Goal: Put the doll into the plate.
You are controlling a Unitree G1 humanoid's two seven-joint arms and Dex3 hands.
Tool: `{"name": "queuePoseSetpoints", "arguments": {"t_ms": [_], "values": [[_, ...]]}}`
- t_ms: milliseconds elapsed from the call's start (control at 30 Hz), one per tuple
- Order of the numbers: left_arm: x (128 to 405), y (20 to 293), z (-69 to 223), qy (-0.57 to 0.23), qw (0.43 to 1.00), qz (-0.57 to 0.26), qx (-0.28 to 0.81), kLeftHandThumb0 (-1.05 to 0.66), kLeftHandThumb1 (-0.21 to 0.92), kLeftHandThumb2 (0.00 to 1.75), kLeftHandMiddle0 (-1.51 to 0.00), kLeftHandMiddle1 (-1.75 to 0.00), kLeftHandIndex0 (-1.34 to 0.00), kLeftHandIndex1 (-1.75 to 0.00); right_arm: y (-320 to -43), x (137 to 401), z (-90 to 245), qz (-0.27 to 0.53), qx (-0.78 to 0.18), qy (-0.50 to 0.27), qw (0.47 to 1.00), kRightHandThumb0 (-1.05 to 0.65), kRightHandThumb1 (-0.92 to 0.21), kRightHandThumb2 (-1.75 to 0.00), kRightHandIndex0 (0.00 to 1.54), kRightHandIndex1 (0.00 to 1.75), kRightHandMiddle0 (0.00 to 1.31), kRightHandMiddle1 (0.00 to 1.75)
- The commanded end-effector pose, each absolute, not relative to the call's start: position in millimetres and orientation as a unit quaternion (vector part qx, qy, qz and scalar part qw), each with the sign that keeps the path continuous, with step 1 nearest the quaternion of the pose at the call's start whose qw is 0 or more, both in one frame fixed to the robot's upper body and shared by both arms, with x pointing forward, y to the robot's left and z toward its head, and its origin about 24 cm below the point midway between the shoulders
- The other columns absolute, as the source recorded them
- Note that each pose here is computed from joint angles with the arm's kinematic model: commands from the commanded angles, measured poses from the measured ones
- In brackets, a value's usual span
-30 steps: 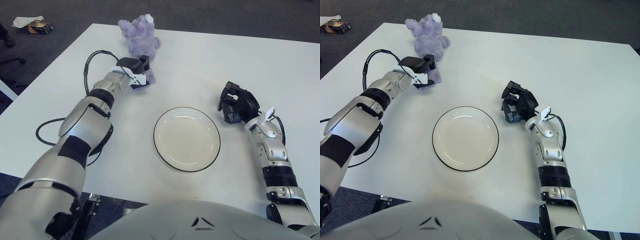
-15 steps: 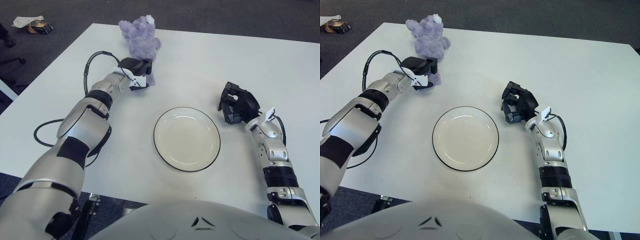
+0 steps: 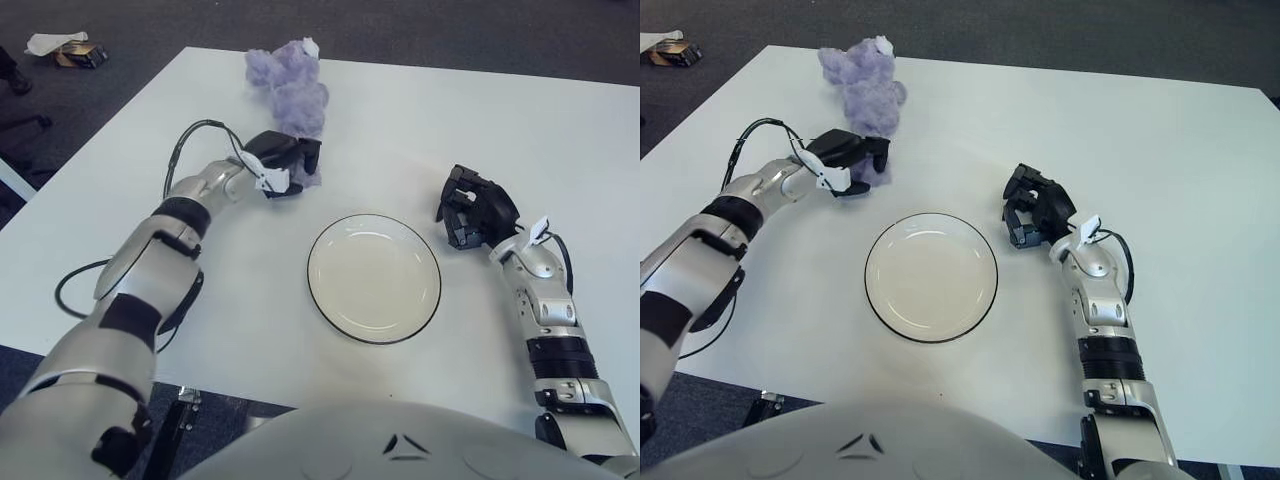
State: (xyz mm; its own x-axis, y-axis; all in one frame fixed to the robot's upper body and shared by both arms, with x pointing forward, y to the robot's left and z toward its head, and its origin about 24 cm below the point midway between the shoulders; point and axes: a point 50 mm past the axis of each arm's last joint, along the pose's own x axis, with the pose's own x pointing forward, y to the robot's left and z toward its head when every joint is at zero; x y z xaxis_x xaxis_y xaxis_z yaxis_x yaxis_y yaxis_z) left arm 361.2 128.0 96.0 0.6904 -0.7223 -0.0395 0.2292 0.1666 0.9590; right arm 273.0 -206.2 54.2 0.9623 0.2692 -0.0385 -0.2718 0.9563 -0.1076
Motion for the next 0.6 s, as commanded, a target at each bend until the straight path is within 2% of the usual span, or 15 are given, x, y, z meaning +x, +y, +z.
{"name": "queuePoseSetpoints", "arguments": {"t_ms": [0, 200, 567], "values": [[346, 126, 90, -0.228, 0.708, -0.389, 0.543, -0.56, 0.14, 1.53, -1.34, -1.75, -0.76, -1.75, -215, 256, 19, 0.121, -0.054, 0.112, 0.985, -0.01, -0.22, -1.43, 0.57, 1.75, 0.56, 1.74], [332, 119, 94, -0.243, 0.688, -0.443, 0.522, -0.56, 0.15, 1.52, -1.34, -1.75, -0.76, -1.75, -215, 256, 21, 0.119, -0.048, 0.113, 0.985, -0.01, -0.22, -1.43, 0.57, 1.75, 0.56, 1.74], [308, 119, 102, -0.253, 0.686, -0.503, 0.461, -0.56, 0.15, 1.52, -1.33, -1.75, -0.76, -1.75, -214, 256, 22, 0.115, -0.047, 0.116, 0.985, -0.01, -0.22, -1.43, 0.57, 1.75, 0.56, 1.74]]}}
